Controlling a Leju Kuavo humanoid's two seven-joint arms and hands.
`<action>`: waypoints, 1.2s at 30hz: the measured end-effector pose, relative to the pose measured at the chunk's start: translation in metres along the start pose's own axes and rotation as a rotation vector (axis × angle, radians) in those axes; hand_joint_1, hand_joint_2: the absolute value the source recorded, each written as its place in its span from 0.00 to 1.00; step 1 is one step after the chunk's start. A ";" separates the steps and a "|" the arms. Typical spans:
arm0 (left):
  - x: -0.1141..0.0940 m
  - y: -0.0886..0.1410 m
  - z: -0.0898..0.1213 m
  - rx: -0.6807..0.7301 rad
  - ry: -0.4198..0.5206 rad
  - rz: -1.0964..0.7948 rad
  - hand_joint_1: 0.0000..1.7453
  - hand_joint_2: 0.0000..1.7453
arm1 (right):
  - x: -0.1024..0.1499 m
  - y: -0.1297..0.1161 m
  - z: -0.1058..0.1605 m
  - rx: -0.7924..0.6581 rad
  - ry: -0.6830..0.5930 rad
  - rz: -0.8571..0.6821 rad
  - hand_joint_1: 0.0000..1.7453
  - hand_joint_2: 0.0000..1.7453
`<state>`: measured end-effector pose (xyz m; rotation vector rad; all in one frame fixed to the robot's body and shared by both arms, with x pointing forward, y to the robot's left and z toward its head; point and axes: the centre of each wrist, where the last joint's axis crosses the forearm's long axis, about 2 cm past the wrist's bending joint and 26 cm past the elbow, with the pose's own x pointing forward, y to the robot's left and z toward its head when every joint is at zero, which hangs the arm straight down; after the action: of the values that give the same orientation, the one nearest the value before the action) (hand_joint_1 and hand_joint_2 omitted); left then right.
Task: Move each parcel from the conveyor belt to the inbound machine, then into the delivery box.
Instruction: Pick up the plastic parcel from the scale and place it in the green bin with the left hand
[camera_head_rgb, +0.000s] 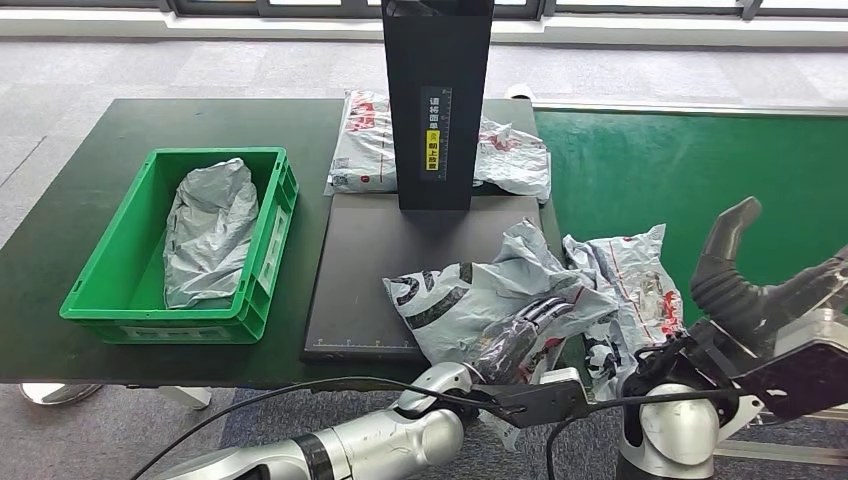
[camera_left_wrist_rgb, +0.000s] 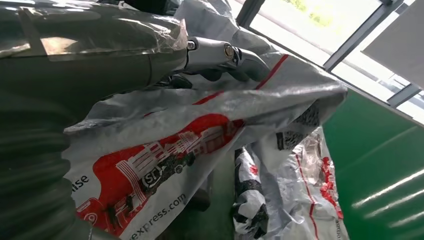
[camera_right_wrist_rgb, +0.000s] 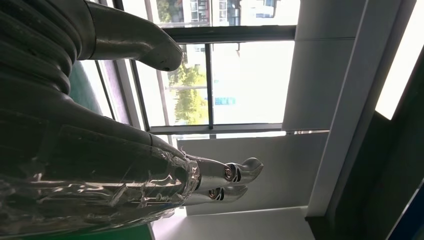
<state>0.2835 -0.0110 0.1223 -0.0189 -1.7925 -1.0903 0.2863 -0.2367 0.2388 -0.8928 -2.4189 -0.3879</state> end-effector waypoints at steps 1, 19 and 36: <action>-0.001 -0.001 0.001 -0.003 0.011 -0.004 0.00 1.00 | 0.000 0.000 0.000 0.000 0.002 0.000 0.00 1.00; -0.030 -0.015 0.023 0.053 0.175 -0.257 1.00 1.00 | -0.008 0.007 0.007 0.030 0.009 0.001 0.00 1.00; -0.046 -0.003 0.025 0.089 0.138 -0.430 1.00 1.00 | -0.008 0.001 0.021 0.058 0.017 0.030 0.00 1.00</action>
<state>0.2873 0.0247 0.0837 0.5043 -1.7600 -1.2737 0.2836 -0.2309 0.2170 -0.8953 -2.3858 -0.3120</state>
